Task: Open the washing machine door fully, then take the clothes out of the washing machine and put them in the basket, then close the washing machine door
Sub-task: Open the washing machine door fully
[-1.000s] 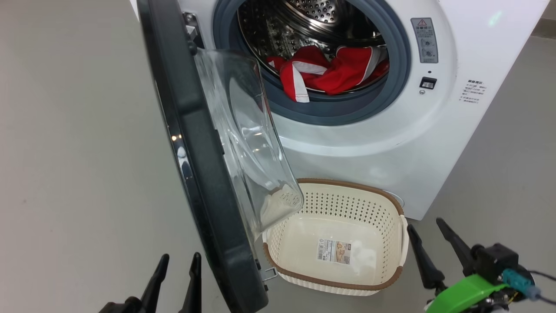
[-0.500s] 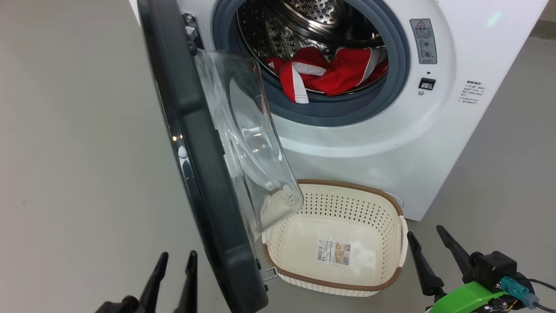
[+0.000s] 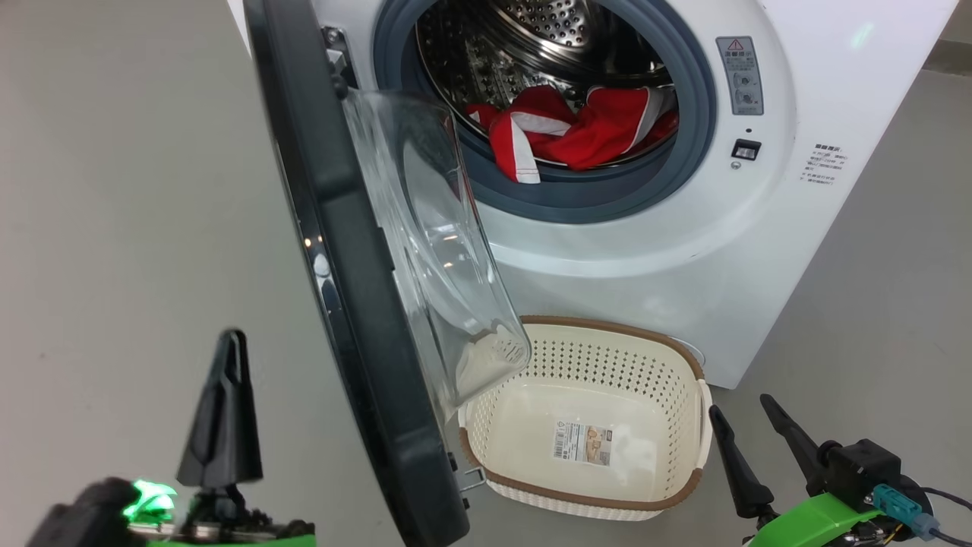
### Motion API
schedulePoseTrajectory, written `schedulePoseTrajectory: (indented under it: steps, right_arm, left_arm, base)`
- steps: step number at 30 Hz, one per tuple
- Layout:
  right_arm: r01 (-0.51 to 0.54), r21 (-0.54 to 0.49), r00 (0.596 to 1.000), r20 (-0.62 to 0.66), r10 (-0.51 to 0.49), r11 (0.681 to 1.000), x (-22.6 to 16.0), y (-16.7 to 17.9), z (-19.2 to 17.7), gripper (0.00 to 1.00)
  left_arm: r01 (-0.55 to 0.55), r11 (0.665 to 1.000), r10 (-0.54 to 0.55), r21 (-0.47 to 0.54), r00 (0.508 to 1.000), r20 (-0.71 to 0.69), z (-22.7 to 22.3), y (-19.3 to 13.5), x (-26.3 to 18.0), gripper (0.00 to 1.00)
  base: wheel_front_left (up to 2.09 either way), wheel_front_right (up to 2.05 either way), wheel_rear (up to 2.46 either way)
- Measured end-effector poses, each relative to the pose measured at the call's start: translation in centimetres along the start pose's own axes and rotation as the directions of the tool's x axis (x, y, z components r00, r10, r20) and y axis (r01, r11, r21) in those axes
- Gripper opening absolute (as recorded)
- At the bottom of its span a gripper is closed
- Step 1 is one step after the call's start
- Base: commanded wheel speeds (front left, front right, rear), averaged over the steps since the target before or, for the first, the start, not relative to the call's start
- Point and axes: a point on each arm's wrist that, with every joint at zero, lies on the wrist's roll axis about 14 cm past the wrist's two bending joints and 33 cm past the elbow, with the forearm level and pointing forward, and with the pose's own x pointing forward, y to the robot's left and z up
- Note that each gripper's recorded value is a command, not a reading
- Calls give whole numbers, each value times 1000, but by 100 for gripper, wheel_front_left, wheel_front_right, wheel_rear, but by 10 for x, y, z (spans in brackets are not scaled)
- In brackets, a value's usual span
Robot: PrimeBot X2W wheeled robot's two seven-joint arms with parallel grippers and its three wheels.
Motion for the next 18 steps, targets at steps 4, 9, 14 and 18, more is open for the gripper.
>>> schedulePoseTrajectory:
  steps: [4,9,14,18]
  right_arm:
    - [-1,-2,1000,0,1,1000,0,0,0,100]
    - [-7,-15,1000,1,7,1000,0,2,1,100]
    - [-10,-15,1000,6,10,1000,0,3,2,100]
    - [-12,-14,1000,6,12,1000,1,3,2,100]
  left_arm:
    - [89,996,-89,1,989,119,36,-29,6,0]
    - [236,971,-231,-37,967,104,30,-73,-2,0]
    - [302,950,-302,-83,953,18,5,-95,-21,0]
    - [328,937,-339,-122,937,-85,-26,-104,-37,0]
  base:
    - [0,0,0]
    - [0,0,0]
    - [0,0,0]
    - [0,0,0]
